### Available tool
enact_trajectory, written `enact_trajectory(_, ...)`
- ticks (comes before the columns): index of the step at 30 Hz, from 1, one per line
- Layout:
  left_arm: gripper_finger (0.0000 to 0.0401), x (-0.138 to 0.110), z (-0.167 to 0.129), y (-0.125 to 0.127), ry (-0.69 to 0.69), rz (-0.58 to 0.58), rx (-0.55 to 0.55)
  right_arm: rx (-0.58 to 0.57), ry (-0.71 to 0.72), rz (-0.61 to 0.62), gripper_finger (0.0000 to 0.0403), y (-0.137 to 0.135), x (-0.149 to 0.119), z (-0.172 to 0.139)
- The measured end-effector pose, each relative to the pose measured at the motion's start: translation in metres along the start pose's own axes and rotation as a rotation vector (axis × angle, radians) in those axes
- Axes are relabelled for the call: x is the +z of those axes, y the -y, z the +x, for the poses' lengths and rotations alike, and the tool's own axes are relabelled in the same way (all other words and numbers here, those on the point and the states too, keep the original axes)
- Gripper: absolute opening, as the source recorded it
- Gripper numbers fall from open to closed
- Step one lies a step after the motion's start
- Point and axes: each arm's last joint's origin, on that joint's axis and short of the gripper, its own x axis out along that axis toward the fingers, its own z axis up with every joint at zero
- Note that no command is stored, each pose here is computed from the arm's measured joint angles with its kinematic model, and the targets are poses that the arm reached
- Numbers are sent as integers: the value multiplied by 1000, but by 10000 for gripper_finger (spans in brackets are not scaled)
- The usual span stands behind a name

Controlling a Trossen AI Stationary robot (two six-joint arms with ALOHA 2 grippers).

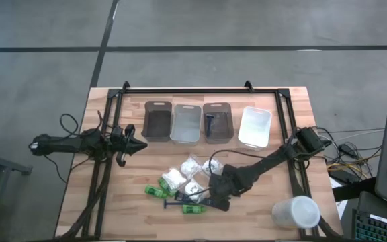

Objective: Pick & Place Travel size toiletries
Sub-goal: Put the blue razor into the right black bin

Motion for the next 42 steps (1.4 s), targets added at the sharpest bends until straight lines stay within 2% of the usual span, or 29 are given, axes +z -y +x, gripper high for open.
enact_trajectory(5, 19, 0, 0, 0, 0, 0, 0, -10, -15, -4, 333, 1, -2, 0)
enact_trajectory(9, 19, 0, 0, 0, 0, 0, 0, -26, -25, -9, 348, 1, -4, -1)
enact_trajectory(17, 19, 0, 0, 0, 0, 0, 0, -43, -36, -9, 326, 4, -5, -2)
enact_trajectory(23, 19, 0, 0, 0, 0, 0, 0, -51, -45, -6, 280, 5, -6, -2)
enact_trajectory(29, 19, 0, 0, 0, 1, 0, 0, -51, -46, 2, 212, 6, -6, -2)
enact_trajectory(42, 19, 0, 0, 0, 1, 0, 0, -23, -83, 111, 69, 5, -7, -2)
